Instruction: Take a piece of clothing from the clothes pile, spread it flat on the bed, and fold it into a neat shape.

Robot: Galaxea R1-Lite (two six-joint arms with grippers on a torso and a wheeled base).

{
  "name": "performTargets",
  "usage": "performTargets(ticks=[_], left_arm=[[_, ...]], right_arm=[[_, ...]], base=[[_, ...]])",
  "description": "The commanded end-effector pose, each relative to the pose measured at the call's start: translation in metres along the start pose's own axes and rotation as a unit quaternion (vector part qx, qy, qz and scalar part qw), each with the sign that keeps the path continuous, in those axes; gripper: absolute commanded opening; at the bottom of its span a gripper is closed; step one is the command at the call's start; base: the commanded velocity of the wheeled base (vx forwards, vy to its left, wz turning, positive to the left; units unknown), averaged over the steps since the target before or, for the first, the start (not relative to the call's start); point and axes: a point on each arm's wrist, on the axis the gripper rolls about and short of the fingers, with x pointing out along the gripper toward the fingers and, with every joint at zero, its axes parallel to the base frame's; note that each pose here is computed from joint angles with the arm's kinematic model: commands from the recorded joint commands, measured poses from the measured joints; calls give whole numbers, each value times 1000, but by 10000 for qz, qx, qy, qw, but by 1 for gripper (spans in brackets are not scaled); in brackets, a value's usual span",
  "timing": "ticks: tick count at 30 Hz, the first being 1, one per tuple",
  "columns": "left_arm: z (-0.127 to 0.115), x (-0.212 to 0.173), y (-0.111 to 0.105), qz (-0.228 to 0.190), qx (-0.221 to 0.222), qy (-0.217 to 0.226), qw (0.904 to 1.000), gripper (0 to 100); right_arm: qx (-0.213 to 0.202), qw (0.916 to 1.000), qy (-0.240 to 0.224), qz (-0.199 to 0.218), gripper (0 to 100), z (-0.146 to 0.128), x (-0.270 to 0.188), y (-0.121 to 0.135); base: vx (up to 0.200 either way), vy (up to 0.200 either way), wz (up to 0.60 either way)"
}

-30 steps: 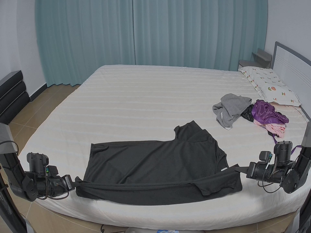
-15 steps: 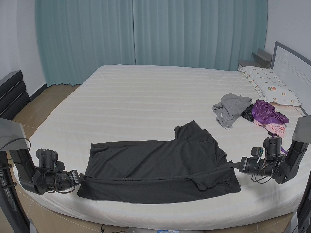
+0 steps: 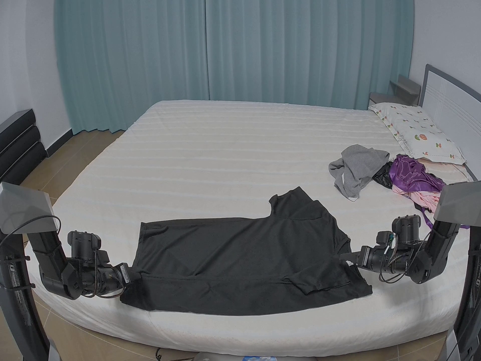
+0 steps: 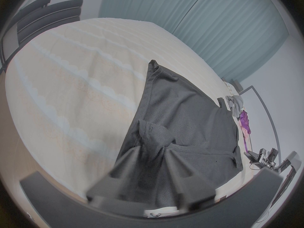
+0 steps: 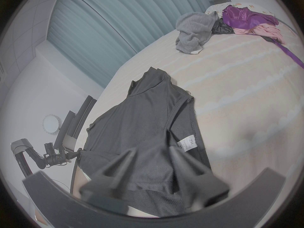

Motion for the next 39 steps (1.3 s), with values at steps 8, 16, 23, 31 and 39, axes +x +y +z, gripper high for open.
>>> performTargets(ticks=[8,16,23,31,39], left_arm=[[3,0,-2,-61,-302,-87,9995,100],[19,-9,-12,-280,-1232,-408,9911,100],[24,-13,-16,-357,-1176,-516,9911,100],[44,-2,-20,-465,-1121,-730,9899,100],[82,25,-28,-472,-1111,-770,9897,100]], right_arm=[[420,9990,-114,82,100,4,-7,6],[561,9983,-107,80,100,2,-13,8],[567,9984,-54,67,100,-1,-14,8],[548,9985,-26,85,100,-3,-13,10],[538,9985,18,87,100,-5,-12,11]], base=[[0,0,0],[0,0,0],[57,0,0],[0,0,0],[0,0,0]])
